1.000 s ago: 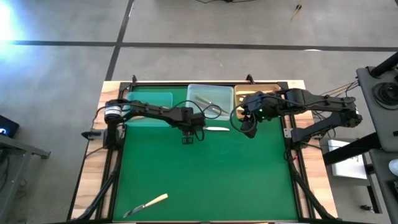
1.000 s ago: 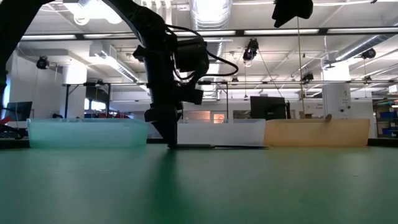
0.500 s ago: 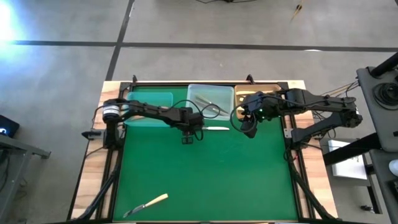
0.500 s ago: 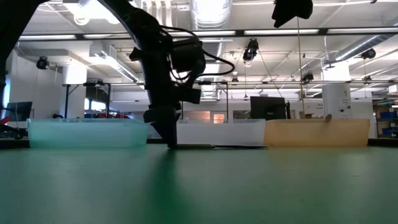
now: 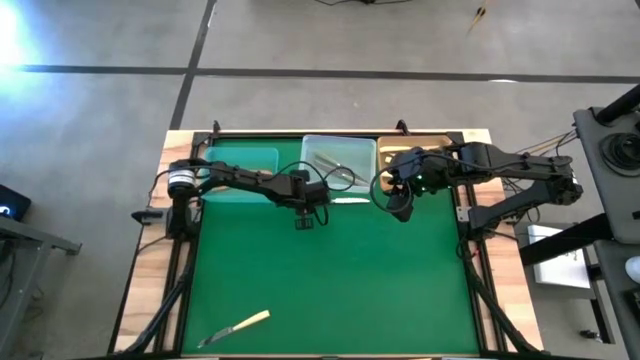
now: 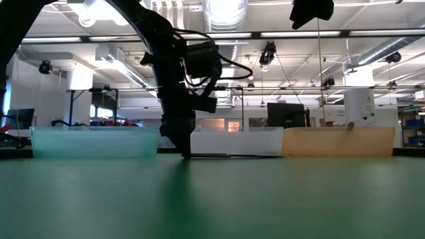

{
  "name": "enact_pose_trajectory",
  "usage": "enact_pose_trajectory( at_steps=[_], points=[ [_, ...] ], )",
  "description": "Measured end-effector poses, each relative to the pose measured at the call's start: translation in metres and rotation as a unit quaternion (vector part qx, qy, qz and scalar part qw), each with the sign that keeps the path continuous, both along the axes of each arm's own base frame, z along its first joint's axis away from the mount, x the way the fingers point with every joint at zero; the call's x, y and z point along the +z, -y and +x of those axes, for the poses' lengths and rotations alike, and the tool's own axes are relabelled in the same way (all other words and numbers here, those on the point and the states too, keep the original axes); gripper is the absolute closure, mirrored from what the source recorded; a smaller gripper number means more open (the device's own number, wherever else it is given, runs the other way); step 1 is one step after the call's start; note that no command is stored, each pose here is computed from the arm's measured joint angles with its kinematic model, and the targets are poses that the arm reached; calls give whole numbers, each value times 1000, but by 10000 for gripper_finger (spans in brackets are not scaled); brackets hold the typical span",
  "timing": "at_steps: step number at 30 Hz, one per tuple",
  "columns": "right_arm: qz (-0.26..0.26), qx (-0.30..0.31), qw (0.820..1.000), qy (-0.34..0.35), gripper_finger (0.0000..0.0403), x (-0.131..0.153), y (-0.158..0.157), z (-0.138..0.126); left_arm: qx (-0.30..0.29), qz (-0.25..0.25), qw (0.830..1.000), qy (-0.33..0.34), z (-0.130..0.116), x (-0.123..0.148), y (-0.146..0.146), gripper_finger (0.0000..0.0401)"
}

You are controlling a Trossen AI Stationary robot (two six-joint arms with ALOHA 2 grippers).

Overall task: Sort silverware by color (type)
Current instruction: Put the green knife into the transparent bin

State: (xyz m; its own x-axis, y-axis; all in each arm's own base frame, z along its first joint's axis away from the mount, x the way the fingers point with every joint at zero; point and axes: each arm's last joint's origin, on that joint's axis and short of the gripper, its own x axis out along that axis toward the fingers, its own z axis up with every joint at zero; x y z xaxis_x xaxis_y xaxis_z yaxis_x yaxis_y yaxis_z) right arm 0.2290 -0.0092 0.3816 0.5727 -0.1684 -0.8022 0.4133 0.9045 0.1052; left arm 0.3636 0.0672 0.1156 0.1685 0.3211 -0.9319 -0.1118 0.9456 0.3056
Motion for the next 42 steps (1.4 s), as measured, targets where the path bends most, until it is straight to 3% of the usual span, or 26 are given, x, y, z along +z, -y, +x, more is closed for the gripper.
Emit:
enact_pose_trajectory(
  at_steps=[8, 12, 22, 32, 42],
  points=[
    [0, 0, 1000, 4, 261, 0, 0, 1, 30, -37, 999, 8, -1, -1, 1, 388],
    [0, 0, 1000, 4, 261, 0, 0, 1, 24, -43, 999, 1, 2, 4, 5, 389],
    [0, 0, 1000, 5, 262, 1, 0, 1, -30, -118, 992, -17, 22, 39, 10, 390],
    [0, 0, 1000, 6, 262, 1, 0, 1, -13, -84, 996, 39, 45, 100, 1, 391],
    [0, 0, 1000, 6, 262, 1, 0, 1, 72, -17, 995, 65, 38, 124, -57, 391]
  ],
)
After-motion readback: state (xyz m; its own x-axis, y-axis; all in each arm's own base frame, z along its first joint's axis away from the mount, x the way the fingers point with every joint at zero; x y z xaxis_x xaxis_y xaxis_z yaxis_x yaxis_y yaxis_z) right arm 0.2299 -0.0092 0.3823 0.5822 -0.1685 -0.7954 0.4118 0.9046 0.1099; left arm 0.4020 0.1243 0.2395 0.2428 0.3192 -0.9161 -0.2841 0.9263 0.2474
